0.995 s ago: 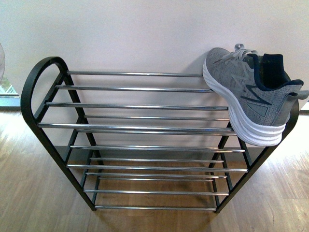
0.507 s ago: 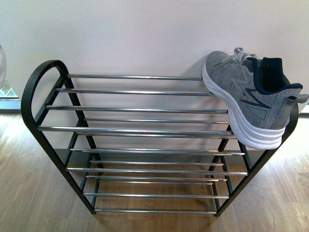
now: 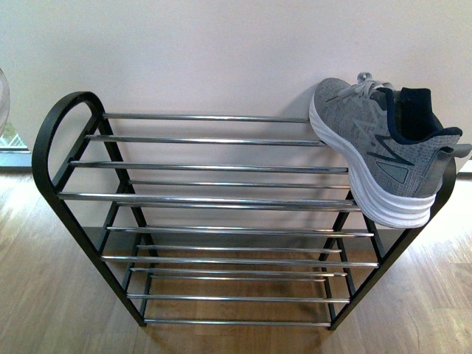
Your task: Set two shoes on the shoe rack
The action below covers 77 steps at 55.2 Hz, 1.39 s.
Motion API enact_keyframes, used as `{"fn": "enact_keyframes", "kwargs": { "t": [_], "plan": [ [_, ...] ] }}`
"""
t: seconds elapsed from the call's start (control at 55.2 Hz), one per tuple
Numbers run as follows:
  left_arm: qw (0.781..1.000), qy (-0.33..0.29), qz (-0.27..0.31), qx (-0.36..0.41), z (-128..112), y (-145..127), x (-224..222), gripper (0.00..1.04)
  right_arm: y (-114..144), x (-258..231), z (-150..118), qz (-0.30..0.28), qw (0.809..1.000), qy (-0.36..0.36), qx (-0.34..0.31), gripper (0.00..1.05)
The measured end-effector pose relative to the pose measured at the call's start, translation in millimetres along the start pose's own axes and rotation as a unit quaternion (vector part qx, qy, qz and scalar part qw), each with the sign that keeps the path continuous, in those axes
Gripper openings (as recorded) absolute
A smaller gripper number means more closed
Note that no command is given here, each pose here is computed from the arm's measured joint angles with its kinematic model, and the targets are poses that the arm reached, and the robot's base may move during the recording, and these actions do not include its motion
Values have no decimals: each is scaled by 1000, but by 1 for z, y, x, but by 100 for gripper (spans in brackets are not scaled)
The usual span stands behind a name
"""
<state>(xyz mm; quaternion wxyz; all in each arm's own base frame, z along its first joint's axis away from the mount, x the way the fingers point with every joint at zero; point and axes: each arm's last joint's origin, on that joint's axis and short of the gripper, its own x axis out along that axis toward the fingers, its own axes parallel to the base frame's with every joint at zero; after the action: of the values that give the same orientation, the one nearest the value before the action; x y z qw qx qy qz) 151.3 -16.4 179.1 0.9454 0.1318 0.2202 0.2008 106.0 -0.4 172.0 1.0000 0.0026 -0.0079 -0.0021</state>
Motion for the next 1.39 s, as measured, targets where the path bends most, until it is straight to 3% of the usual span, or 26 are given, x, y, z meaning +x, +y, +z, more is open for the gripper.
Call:
{"fn": "enact_keyframes", "kwargs": {
  "t": [0.525,1.104,1.394],
  "plan": [
    [1000,0,0,0,0,0,0,2,0,-9,-2,0,1000,0,0,2],
    [1000,0,0,0,0,0,0,2,0,-9,-2,2,1000,0,-1,96],
    [1000,0,-2,0,0,0,0,2,0,-9,-2,0,1000,0,-1,95]
  ]
}}
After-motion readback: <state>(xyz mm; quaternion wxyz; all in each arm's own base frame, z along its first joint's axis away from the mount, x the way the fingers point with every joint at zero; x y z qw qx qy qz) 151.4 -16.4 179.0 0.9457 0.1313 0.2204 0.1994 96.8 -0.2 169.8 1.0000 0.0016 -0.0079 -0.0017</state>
